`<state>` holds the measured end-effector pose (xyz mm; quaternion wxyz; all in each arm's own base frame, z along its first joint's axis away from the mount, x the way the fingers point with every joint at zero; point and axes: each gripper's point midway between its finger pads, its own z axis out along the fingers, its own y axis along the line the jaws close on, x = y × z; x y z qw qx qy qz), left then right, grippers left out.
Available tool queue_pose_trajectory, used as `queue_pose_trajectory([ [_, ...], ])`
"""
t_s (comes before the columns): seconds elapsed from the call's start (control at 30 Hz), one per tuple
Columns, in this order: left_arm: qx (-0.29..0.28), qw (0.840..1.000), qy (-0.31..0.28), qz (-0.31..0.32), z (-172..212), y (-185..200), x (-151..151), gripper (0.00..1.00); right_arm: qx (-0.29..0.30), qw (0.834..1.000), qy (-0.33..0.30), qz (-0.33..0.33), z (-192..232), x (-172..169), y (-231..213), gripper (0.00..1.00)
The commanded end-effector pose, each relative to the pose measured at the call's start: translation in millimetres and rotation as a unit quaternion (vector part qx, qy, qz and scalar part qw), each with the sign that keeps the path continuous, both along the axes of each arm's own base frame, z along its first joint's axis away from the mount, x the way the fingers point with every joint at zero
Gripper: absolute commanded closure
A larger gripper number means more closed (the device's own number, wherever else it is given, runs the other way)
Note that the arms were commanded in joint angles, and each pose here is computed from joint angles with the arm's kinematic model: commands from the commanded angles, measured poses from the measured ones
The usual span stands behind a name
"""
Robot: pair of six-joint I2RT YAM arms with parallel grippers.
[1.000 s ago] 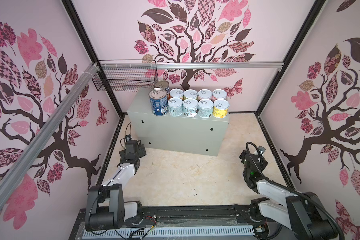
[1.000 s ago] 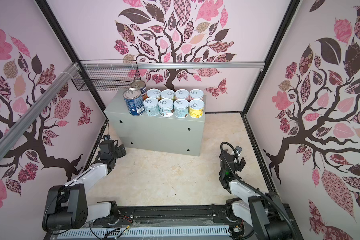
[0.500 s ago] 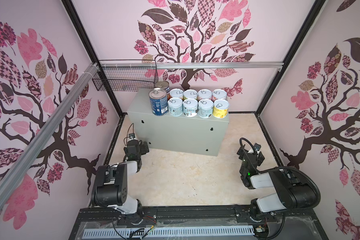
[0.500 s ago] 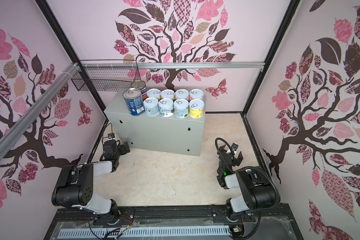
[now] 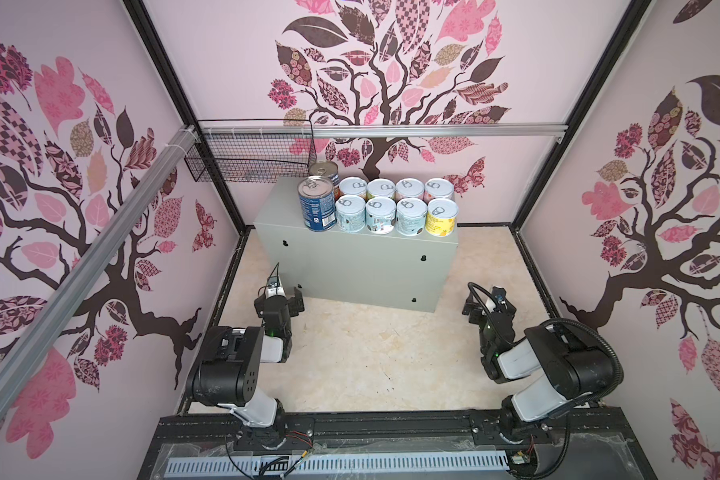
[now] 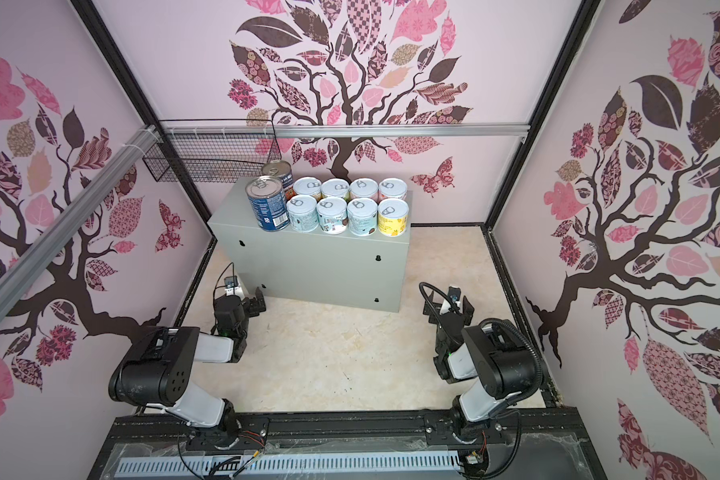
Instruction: Place and organize the canned foods onto the counter
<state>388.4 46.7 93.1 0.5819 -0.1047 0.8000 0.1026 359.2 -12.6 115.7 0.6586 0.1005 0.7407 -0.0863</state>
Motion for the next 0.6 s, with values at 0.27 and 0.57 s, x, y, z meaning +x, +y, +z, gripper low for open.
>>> queue_pose_trajectory([
  [0.27, -0.013, 1.000, -0.012, -0.009, 9.4, -2.3, 5.9, 0.02, 0.042, 0.999, 0.024, 0.008, -2.4, 19.6, -10.4, 0.00],
  [0.57, -0.012, 1.000, -0.013, -0.009, 9.7, -2.7, 5.2, 0.02, 0.042, 0.999, 0.025, 0.007, -2.7, 20.2, -10.6, 0.00],
])
